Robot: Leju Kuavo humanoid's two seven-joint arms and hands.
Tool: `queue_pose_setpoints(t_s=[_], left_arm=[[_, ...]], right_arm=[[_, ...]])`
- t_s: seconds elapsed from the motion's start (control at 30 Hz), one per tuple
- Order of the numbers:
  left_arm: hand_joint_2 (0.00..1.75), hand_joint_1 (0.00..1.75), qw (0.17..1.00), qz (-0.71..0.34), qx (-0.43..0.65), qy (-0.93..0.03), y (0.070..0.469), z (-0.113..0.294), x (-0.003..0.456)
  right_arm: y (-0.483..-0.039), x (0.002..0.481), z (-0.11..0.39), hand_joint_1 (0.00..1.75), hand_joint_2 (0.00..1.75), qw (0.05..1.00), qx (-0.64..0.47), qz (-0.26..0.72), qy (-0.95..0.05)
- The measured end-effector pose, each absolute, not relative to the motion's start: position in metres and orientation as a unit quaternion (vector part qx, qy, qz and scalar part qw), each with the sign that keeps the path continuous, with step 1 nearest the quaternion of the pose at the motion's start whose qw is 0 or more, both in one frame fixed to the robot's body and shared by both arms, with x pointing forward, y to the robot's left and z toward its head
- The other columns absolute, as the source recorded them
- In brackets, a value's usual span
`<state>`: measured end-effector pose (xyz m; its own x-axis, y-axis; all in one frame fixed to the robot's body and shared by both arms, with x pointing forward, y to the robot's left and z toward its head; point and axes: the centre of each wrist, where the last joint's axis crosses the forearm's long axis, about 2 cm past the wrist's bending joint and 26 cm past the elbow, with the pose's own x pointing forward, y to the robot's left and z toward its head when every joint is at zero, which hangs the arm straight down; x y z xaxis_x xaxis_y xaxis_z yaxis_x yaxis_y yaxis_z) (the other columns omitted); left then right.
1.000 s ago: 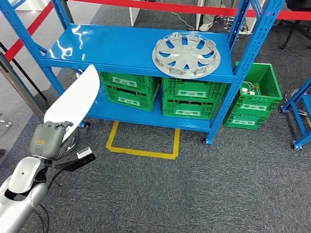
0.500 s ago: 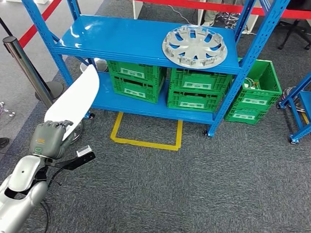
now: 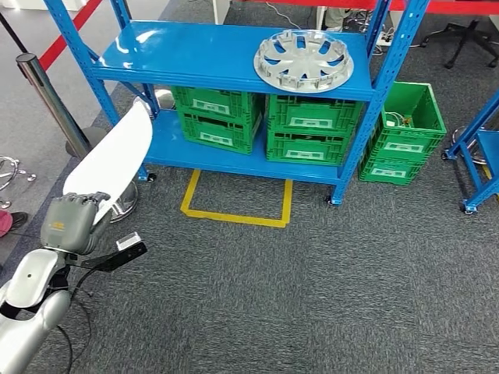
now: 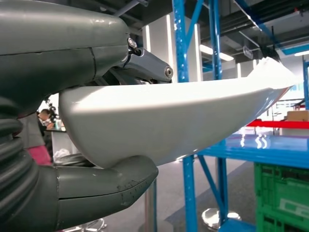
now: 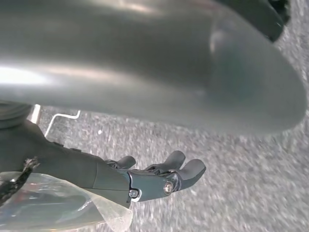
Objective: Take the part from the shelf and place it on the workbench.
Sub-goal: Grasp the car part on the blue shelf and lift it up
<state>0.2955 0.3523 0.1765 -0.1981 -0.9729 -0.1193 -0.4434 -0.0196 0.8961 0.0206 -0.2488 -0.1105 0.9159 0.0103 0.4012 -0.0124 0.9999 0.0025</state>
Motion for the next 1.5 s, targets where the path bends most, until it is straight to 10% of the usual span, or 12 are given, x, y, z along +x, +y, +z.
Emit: queue_pose_setpoints(t_s=[1.5], left_arm=[[1.75,1.75,0.338,-0.420,0.521,-0.662,0.3582,0.1727,0.2885]], right_arm=[[-0.2471,0.0194,-0.1104,0.00,0.00,0.978,0.002,0.031,-0.206]])
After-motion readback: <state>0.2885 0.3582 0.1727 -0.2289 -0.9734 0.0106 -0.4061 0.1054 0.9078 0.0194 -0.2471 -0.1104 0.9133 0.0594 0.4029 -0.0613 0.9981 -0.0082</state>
